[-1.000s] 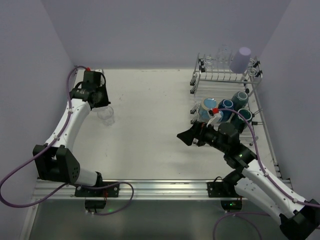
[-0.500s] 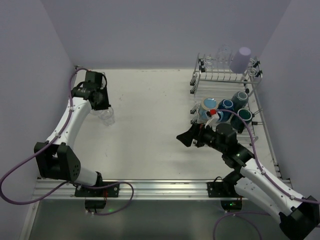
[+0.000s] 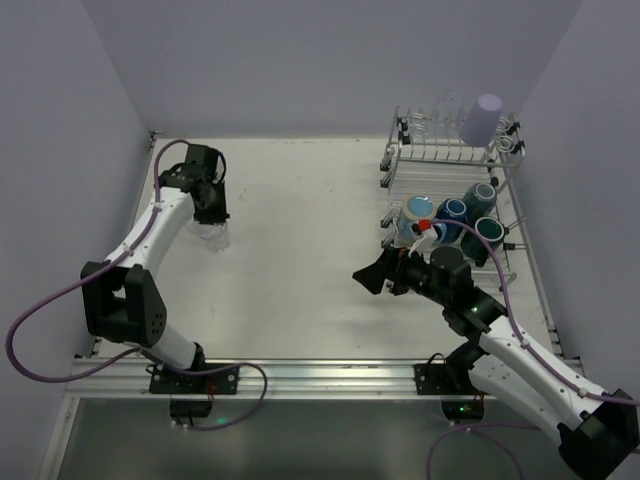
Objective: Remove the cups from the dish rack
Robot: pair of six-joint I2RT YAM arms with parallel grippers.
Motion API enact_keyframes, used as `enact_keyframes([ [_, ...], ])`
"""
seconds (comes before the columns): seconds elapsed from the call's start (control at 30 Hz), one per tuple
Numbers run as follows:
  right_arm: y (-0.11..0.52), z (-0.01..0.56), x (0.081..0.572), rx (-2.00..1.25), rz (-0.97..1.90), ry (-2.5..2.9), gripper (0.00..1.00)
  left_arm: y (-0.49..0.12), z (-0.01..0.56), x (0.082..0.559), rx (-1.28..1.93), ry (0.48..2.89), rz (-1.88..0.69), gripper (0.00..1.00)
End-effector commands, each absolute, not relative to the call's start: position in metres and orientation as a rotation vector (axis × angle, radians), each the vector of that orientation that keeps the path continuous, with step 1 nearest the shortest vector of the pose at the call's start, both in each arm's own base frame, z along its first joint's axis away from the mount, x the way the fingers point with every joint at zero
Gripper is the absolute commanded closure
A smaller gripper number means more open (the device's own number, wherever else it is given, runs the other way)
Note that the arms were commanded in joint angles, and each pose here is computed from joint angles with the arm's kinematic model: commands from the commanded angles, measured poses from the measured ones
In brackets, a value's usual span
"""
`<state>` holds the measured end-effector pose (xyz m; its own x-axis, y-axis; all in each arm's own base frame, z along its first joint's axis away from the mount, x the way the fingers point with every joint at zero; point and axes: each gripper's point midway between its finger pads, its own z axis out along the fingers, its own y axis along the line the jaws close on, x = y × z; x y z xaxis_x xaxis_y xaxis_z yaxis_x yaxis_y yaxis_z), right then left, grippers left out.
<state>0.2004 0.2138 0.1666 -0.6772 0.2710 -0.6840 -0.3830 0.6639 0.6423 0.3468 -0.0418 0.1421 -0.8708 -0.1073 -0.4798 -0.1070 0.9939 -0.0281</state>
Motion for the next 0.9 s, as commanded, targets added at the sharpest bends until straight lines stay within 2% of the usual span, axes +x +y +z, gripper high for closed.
enact_keyframes([
  [0.0,0.216,0.176,0.205,-0.099,1.032,2.028,0.01,-0.044,0.143,0.348,-0.094,2.636,0.036,0.76],
  [0.07,0.213,0.181,0.207,-0.089,1.015,2.023,0.01,-0.045,0.142,0.349,-0.093,2.626,0.037,0.65],
  [0.3,0.202,0.198,0.214,-0.037,0.95,1.988,0.01,-0.042,0.15,0.355,-0.124,2.574,0.059,0.48],
  [0.33,0.197,0.201,0.216,-0.02,0.925,1.984,0.01,-0.046,0.156,0.358,-0.12,2.543,0.046,0.42],
  [0.47,0.176,0.218,0.23,0.047,0.776,1.958,0.04,-0.059,0.199,0.369,-0.123,2.382,-0.025,0.31],
  [0.63,0.133,0.226,0.258,0.191,0.483,1.95,0.1,-0.097,0.277,0.358,-0.062,2.105,-0.183,0.24],
  [0.77,0.094,0.22,0.28,0.299,0.283,1.964,0.13,-0.141,0.295,0.324,0.077,1.981,-0.396,0.23],
  [0.87,0.073,0.216,0.302,0.326,0.165,1.993,0.1,-0.163,0.289,0.294,0.182,1.901,-0.576,0.22],
])
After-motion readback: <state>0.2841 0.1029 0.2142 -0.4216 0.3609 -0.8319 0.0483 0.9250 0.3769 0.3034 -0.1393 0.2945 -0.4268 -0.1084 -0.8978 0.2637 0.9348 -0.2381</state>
